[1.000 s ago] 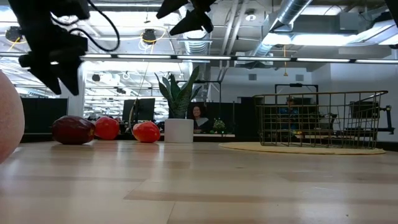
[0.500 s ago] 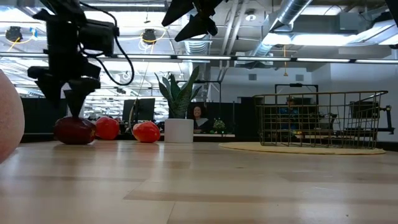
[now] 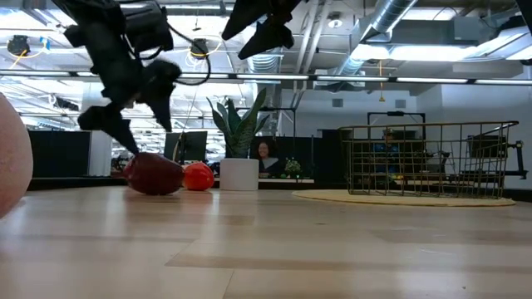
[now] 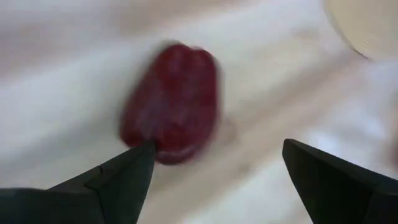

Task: Build produce basket
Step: Put the dark red apple into the wire basket

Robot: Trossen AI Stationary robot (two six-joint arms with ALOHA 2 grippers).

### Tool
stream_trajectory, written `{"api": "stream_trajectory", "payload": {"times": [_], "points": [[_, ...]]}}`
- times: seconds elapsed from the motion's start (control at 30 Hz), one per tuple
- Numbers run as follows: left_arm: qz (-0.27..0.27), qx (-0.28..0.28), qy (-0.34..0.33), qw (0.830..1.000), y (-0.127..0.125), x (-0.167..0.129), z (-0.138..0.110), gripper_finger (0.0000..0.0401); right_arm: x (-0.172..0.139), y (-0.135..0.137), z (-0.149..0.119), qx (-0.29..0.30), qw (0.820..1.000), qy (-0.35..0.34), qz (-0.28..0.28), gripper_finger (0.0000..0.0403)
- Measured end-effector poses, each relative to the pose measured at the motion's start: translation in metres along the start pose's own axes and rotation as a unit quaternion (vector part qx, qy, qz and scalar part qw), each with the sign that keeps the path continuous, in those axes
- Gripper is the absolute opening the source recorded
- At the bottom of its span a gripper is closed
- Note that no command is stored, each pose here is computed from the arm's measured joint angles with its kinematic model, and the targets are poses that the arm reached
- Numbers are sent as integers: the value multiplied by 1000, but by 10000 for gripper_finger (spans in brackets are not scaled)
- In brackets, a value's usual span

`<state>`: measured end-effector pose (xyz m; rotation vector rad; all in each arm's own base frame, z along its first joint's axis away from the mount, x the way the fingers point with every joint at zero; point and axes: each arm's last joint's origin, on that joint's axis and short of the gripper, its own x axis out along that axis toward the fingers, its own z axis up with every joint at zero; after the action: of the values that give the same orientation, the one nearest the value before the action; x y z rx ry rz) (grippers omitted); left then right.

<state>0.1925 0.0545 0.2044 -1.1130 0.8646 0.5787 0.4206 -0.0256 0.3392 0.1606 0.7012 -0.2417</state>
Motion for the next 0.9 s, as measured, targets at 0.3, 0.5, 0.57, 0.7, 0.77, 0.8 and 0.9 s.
{"api": "stream_trajectory", "payload": {"times": [0.3, 0.5, 0.57, 0.7, 0.77, 0.8, 0.9], "points": [[-7, 36, -25, 999, -33, -64, -11, 341, 9, -3, -5, -42, 999, 21, -6, 317], [114, 19, -108, 987, -17, -74, -21, 341, 9, -3, -1, -38, 999, 0, -4, 317], [108, 24, -114, 987, -14, -57, -20, 341, 8, -3, 0, -32, 999, -4, -3, 317], [103, 25, -115, 988, -8, -21, -19, 341, 8, -2, -1, -19, 1000, 0, -3, 317], [102, 33, -123, 987, -6, -6, -18, 341, 8, -1, -1, -19, 1000, 1, -1, 317], [94, 37, -128, 987, -7, 0, -17, 341, 7, 0, -2, -20, 1000, 3, -1, 317], [65, 36, -96, 993, -9, 20, -16, 341, 5, 2, -2, -18, 1000, 3, 1, 317]]}}
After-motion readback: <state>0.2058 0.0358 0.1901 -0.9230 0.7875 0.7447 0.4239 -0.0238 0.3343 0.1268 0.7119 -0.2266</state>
